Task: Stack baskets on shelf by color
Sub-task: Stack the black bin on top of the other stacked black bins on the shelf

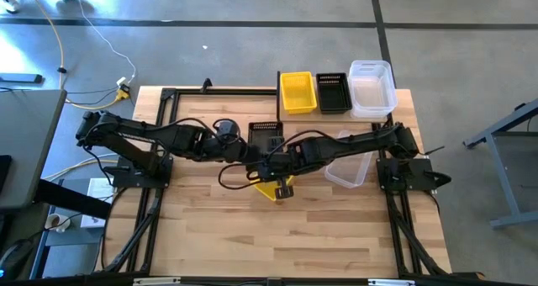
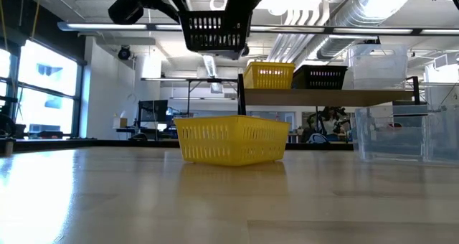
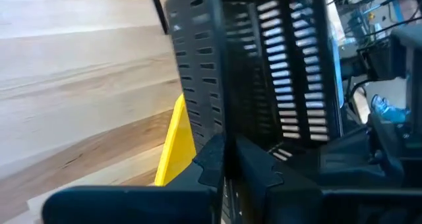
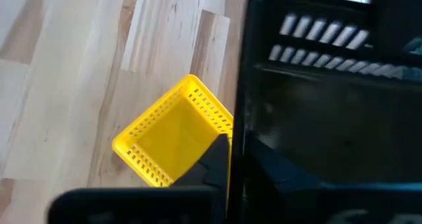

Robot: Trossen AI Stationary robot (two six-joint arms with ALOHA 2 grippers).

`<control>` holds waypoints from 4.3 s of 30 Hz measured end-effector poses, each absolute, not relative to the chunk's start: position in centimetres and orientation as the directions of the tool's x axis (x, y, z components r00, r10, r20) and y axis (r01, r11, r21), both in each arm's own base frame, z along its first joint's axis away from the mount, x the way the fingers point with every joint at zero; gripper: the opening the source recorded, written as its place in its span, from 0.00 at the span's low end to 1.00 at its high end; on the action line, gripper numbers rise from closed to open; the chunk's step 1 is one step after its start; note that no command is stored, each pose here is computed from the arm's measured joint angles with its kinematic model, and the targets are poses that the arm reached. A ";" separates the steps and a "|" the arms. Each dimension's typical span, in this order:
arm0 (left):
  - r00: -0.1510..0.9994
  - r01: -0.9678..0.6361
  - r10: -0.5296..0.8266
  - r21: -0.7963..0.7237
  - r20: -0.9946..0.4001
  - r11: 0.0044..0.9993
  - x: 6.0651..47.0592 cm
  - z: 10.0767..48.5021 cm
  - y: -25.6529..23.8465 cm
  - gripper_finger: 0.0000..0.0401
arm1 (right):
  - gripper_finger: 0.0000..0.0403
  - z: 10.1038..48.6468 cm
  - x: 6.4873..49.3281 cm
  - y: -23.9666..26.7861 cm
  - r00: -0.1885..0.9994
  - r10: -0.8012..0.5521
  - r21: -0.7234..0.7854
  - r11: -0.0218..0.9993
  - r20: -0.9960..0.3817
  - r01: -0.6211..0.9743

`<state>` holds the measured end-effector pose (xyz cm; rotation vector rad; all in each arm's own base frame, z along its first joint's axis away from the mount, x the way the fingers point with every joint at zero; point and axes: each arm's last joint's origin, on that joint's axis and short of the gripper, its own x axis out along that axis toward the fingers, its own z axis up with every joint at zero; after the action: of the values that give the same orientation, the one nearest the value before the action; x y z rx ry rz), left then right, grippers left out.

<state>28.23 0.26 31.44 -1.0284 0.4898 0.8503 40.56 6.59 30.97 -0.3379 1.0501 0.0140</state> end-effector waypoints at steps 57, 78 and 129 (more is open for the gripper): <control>0.550 -0.691 0.513 -0.014 -0.659 0.723 24.4 34.1 9.1 0.42 | 0.00 42.0 26.0 1.0 0.365 -0.529 -0.406 0.838 -0.766 0.363; 0.604 -0.666 0.531 -0.010 -0.595 0.746 24.9 34.7 9.3 0.42 | 0.00 40.6 18.9 -8.3 0.487 -0.511 -0.469 0.856 -0.709 0.216; 0.616 -0.659 0.510 -0.038 -0.600 0.751 25.0 34.7 9.2 0.42 | 0.00 32.6 19.6 -13.1 0.307 -0.378 -0.378 0.924 -0.874 0.061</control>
<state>24.99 9.16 34.70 -0.2669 0.6017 0.6823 19.63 -13.10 32.62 -0.2976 1.2296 -0.2960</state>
